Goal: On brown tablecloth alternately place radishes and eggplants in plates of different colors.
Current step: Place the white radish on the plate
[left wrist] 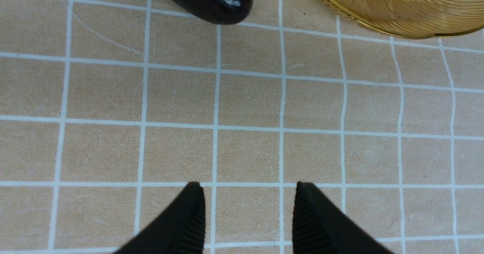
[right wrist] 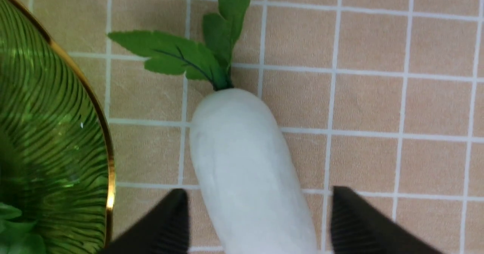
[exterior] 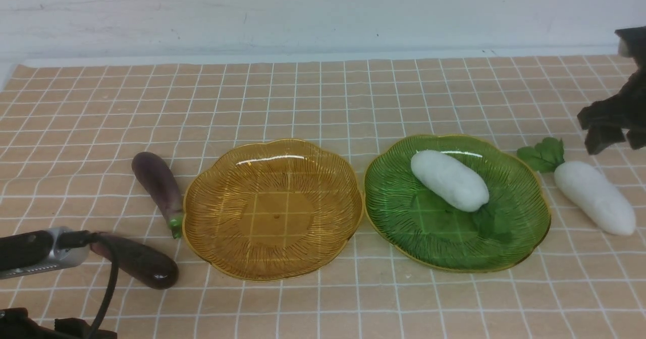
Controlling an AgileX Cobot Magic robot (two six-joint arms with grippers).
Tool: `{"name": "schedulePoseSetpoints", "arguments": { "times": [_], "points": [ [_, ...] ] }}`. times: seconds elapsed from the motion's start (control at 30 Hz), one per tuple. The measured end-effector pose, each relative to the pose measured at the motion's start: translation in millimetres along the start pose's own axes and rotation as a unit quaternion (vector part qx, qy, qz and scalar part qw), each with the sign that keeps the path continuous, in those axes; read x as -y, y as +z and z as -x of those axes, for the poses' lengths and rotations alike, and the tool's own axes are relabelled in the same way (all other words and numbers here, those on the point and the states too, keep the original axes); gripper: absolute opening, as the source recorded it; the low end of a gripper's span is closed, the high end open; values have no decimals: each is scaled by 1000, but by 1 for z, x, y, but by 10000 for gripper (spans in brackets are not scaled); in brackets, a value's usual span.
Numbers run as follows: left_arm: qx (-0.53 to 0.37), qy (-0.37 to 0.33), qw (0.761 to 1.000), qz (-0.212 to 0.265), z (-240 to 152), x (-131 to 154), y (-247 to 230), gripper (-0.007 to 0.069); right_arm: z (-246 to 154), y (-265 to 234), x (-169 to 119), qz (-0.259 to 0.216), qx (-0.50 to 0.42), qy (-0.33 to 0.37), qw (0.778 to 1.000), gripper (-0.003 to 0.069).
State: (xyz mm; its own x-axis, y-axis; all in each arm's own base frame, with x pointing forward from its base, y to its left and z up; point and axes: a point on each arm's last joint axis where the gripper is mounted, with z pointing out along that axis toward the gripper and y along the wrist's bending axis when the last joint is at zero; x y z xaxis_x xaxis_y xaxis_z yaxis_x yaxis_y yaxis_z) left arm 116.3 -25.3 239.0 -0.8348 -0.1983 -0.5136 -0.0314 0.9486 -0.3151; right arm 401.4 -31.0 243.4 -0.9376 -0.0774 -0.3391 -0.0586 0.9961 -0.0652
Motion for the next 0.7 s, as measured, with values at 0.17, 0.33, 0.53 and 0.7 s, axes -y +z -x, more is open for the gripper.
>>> {"name": "schedulePoseSetpoints", "arguments": {
  "times": [0.17, 0.33, 0.53, 0.7],
  "points": [
    [-12, 0, 1000, 0, -2, 0, 0, 300, 0, 22, 0, 3, -17, -1, 1000, 650],
    [-13, 0, 1000, 0, -2, 0, 0, 300, -8, 68, -1, 5, -72, -7, 997, 662],
    [-15, 0, 1000, 0, -3, 0, 0, 300, -14, 89, -2, 6, -102, -12, 995, 575],
    [-15, 0, 1000, 0, -3, 0, 0, 300, -6, 75, 0, 7, -122, -9, 992, 465]
  ]
}}
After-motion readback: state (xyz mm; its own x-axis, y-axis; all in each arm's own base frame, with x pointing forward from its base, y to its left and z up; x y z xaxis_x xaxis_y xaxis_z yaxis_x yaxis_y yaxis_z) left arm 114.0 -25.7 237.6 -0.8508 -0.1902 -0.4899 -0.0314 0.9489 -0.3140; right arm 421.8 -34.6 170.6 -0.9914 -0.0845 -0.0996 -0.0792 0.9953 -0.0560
